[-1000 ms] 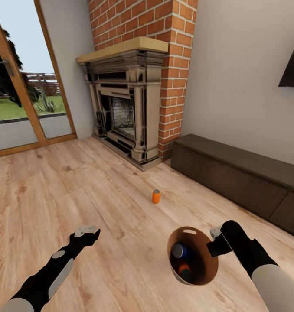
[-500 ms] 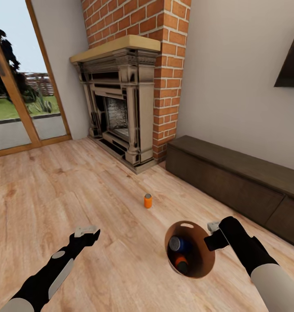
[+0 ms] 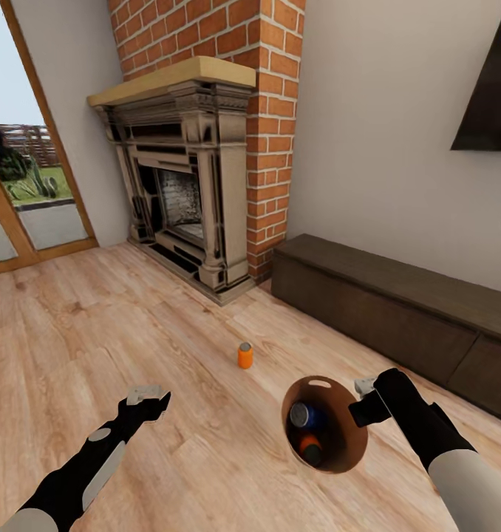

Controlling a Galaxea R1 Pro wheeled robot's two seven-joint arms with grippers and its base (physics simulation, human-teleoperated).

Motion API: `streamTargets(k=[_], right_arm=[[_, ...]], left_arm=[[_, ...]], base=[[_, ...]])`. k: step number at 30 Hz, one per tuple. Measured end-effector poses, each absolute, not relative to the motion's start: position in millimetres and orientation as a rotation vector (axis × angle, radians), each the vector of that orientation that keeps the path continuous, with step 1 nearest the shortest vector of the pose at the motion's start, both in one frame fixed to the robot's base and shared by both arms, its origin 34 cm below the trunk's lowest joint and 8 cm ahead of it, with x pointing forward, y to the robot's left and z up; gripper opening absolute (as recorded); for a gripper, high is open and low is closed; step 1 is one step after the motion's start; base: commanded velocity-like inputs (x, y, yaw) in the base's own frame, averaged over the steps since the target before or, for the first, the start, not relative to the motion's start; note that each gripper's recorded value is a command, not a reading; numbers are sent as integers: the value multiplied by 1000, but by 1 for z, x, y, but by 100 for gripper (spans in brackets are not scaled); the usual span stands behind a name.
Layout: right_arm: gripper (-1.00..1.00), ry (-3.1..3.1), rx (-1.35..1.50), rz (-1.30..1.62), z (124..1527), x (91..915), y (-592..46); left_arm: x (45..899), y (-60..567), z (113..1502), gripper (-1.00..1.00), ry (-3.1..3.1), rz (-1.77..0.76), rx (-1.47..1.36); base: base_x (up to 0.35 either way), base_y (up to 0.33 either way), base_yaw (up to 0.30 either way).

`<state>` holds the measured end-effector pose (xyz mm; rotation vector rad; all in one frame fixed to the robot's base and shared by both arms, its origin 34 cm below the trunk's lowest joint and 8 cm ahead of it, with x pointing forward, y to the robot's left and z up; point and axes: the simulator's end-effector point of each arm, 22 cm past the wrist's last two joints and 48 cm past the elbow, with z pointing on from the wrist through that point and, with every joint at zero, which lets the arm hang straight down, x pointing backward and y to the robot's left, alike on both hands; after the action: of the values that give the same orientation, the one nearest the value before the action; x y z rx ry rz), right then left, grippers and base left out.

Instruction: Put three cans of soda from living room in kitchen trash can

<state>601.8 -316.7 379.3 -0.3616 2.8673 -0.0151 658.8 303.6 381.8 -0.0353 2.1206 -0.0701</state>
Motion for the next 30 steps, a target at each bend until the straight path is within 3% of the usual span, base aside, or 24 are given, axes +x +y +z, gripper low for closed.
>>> streamTargets(k=[19,30], right_arm=[[-100,2857,-266,18,385,605,-327],[-100,2857,-269,7,385,606,-329]], left_arm=[[659,304,384,100,2117,-69,-35],[659,304,384,100,2116,-69,-35]], base=[[194,260,-248],[153,43,-248]])
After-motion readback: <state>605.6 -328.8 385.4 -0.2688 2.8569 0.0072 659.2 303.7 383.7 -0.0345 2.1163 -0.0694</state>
